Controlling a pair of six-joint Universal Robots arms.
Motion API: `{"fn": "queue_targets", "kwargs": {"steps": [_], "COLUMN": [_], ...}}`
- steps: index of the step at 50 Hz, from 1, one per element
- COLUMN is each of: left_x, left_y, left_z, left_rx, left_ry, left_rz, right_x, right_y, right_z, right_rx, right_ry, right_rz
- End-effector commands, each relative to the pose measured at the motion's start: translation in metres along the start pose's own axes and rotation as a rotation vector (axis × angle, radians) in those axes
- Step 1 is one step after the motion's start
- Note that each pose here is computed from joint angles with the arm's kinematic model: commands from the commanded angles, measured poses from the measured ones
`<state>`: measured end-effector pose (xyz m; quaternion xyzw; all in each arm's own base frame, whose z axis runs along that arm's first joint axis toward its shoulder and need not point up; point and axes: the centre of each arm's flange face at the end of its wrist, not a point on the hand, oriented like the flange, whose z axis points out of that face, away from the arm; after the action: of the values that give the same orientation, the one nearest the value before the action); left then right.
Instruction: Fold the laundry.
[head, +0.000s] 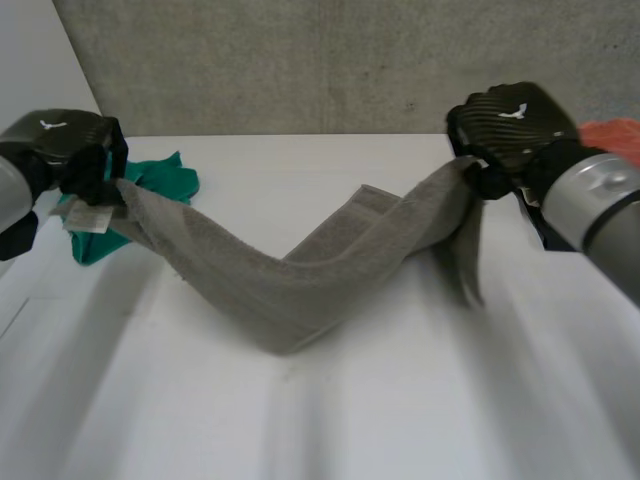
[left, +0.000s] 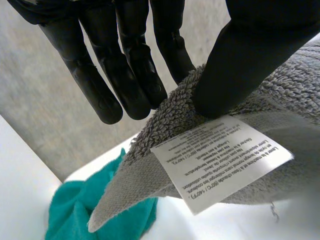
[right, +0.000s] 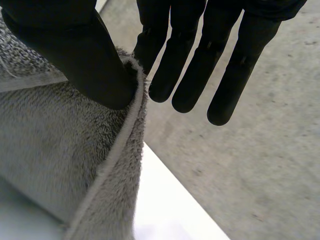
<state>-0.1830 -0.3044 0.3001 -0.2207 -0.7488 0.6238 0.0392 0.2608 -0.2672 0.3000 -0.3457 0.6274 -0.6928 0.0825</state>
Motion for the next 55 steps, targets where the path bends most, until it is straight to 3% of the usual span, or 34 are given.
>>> {"fn": "queue_targets", "kwargs": {"steps": [1,11,21,28,31,37,48,55], "left_x": [-0.01,-0.021,0.008,0.051,0.088,0.13,0.155,0.171], "left_y": [0.043,0.073,0.053,0.048,0.061,0.085,0.103,0.113], "left_z": [0.071,0.148,0.119,0.055,0.019,-0.008,0.013,0.027], "left_rx": [-0.111,-0.081,-0.103,-0.16,-0.194,-0.24,-0.209,-0.223], "left_ry": [-0.064,-0.176,-0.228,-0.093,0.071,0.253,0.271,0.243], "left_rz": [-0.015,-0.027,0.014,0.081,0.091,0.095,0.048,0.075], "right_x": [-0.044,-0.082,-0.111,-0.112,-0.109,-0.107,-0.114,-0.113], "right_y": [0.025,0.059,0.071,0.067,0.066,0.064,0.072,0.077], "right_z": [0.036,0.092,0.097,0.092,0.09,0.086,0.075,0.071], "right_rx": [-0.013,0.045,0.013,0.012,0.007,0.0,-0.048,-0.066], "right_ry": [0.001,0.211,0.226,0.219,0.22,0.213,0.167,0.163], "right_rz": [0.053,-0.008,-0.161,-0.184,-0.182,-0.169,-0.142,-0.125]}}
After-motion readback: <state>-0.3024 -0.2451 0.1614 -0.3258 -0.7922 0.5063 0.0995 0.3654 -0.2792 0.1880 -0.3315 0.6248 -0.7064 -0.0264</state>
